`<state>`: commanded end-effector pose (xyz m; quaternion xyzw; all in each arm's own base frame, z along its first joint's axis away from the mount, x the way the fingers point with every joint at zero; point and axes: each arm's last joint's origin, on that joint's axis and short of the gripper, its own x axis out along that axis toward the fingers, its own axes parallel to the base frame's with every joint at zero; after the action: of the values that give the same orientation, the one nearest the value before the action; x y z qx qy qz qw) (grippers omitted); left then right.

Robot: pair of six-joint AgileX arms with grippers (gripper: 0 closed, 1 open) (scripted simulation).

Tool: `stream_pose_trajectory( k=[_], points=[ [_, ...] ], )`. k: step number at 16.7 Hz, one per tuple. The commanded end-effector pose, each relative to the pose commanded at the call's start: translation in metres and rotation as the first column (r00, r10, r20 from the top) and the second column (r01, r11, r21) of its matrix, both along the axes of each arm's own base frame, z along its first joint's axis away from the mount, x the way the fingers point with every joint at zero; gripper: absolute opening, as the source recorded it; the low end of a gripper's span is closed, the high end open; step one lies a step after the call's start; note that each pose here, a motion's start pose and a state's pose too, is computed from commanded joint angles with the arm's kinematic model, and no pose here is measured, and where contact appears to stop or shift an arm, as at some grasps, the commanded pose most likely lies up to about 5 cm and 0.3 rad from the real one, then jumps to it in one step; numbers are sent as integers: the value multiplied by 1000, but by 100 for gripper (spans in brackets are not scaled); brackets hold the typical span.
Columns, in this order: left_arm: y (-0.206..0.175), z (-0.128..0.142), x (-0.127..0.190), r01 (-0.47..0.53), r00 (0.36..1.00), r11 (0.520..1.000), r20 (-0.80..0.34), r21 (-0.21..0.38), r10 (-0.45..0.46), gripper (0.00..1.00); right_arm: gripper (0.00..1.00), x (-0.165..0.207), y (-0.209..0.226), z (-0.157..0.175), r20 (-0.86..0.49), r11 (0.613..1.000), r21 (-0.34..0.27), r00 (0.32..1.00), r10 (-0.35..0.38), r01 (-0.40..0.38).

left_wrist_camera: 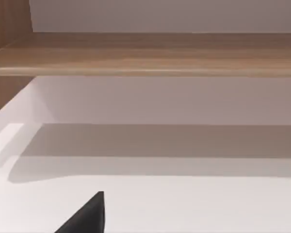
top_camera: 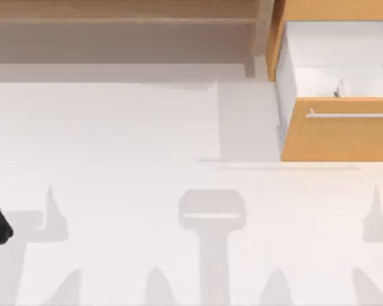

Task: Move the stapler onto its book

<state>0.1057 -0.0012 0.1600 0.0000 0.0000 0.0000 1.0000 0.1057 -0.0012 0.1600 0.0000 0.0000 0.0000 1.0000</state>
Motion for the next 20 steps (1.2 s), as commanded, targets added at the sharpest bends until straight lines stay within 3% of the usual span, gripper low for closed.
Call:
stream_pose_trajectory(
  k=[6,11,16,20],
  points=[
    [0,0,0,0,1000,1000,0,0,0,100,100,1,2,21,-66,1000,10,997,27,-27],
    [0,0,0,0,1000,1000,0,0,0,100,100,23,14,94,-249,990,44,958,140,-133],
    [0,0,0,0,1000,1000,0,0,0,100,100,109,36,171,-519,976,84,828,213,-199],
    [0,0,0,0,1000,1000,0,0,0,100,100,214,56,173,-750,979,92,633,188,-182]
  ],
)
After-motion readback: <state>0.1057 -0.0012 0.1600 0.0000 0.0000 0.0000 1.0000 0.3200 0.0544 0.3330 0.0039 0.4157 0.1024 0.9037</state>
